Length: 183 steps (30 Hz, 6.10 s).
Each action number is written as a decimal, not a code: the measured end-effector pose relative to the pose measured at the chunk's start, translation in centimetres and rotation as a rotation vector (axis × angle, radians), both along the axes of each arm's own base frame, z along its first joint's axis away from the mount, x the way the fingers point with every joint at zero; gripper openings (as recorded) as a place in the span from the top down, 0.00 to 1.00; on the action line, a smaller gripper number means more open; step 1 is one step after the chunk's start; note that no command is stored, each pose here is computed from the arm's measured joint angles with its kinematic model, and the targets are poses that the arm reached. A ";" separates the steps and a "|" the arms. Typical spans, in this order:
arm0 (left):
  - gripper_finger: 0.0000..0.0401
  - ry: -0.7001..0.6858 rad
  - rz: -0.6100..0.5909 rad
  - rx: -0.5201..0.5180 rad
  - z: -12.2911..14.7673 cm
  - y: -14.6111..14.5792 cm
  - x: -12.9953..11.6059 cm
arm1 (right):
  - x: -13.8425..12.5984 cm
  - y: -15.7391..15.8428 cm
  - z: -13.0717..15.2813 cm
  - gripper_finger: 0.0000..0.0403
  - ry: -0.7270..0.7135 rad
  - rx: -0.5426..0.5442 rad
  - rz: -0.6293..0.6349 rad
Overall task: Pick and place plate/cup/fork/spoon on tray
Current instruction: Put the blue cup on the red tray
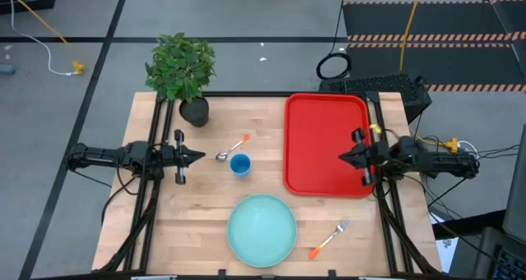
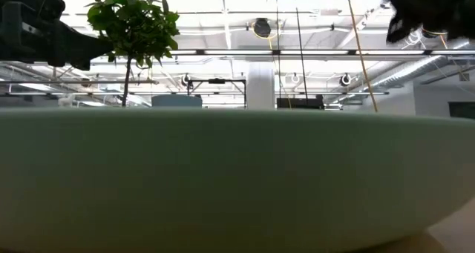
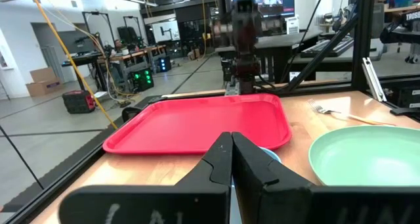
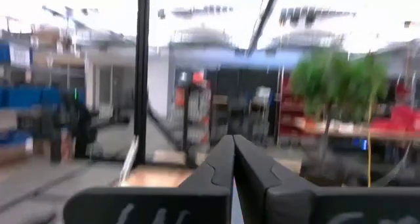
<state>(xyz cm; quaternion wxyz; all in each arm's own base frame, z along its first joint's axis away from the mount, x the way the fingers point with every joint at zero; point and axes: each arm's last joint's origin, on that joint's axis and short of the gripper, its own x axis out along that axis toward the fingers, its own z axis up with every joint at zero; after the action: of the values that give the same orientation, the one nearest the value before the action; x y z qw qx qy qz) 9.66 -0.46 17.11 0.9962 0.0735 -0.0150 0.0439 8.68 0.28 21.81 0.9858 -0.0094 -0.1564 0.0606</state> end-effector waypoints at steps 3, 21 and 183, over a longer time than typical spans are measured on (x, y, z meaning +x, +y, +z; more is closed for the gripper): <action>0.99 -0.002 0.000 0.000 0.0 0.0 0.0 | -0.7 0.0 2.7 1.00 -0.021 0.005 0.001; 0.99 -0.024 0.001 -0.003 0.2 0.0 0.0 | 3.6 -0.5 12.3 1.00 0.203 0.135 -0.142; 0.99 0.502 -0.433 0.776 7.1 -0.5 20.0 | 20.9 0.4 -2.4 0.19 0.654 -0.054 -0.196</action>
<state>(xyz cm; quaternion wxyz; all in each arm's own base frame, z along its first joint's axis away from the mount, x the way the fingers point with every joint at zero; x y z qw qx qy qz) 29.63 -0.99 24.19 0.8548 0.4414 0.1948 -0.1912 29.55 0.71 19.41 0.9843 -0.0307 0.1713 -0.0306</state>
